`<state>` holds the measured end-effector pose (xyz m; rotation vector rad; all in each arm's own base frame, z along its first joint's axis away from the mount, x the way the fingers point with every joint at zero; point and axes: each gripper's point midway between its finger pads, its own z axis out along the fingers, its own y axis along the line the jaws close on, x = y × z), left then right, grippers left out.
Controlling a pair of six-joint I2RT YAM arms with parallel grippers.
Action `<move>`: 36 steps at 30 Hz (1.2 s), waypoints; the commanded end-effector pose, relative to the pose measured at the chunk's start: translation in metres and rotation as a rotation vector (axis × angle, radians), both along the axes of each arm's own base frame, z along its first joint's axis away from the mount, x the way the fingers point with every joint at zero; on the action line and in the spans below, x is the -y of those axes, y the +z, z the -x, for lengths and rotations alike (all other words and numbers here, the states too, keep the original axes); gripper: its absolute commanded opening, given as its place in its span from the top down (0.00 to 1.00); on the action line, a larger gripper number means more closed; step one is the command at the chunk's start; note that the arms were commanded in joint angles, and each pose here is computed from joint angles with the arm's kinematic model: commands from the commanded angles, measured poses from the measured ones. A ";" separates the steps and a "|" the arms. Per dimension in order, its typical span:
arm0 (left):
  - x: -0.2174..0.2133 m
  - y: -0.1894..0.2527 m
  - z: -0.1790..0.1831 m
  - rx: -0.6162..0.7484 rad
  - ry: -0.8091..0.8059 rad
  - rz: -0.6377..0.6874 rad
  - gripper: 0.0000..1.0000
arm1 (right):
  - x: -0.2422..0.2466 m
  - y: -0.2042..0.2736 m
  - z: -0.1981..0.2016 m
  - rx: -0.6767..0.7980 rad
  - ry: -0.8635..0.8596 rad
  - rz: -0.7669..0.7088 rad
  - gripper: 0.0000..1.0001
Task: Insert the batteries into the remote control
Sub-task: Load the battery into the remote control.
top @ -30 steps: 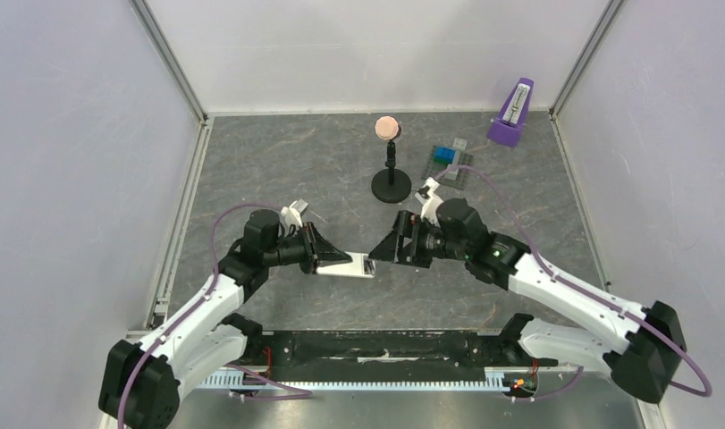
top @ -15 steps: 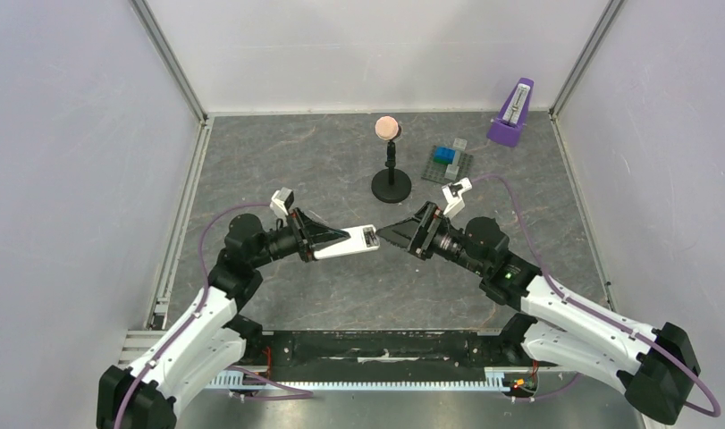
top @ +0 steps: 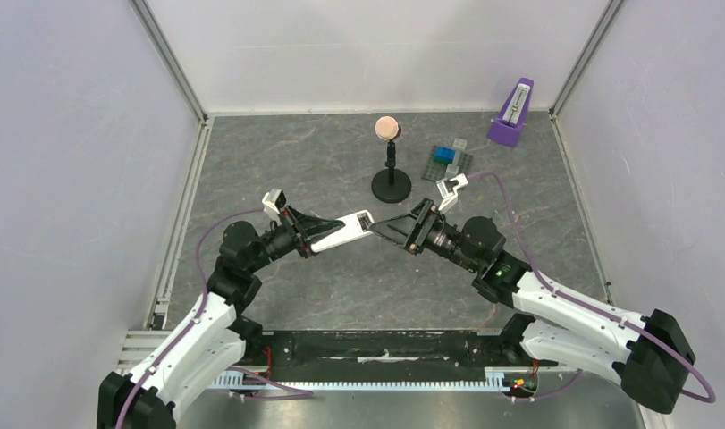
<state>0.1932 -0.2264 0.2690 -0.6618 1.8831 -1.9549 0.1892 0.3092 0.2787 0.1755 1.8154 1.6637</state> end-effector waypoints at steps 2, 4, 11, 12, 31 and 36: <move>-0.003 0.020 -0.003 0.015 0.021 0.073 0.98 | -0.002 0.027 -0.007 0.062 -0.027 -0.062 0.41; -0.003 0.021 -0.002 0.020 0.018 0.073 0.98 | -0.004 0.026 -0.009 0.051 -0.026 -0.064 0.43; 0.000 0.023 0.001 0.041 -0.012 0.071 0.98 | -0.004 0.020 -0.013 -0.001 -0.048 -0.109 0.53; 0.000 0.024 0.001 0.047 -0.015 0.070 0.98 | -0.005 0.018 -0.014 -0.005 -0.047 -0.102 0.54; 0.004 0.027 0.010 0.091 -0.075 0.059 0.98 | -0.014 -0.006 -0.020 -0.079 -0.042 -0.041 0.72; 0.008 0.025 0.018 0.125 -0.127 0.032 0.98 | -0.016 -0.008 -0.021 -0.098 -0.036 -0.034 0.72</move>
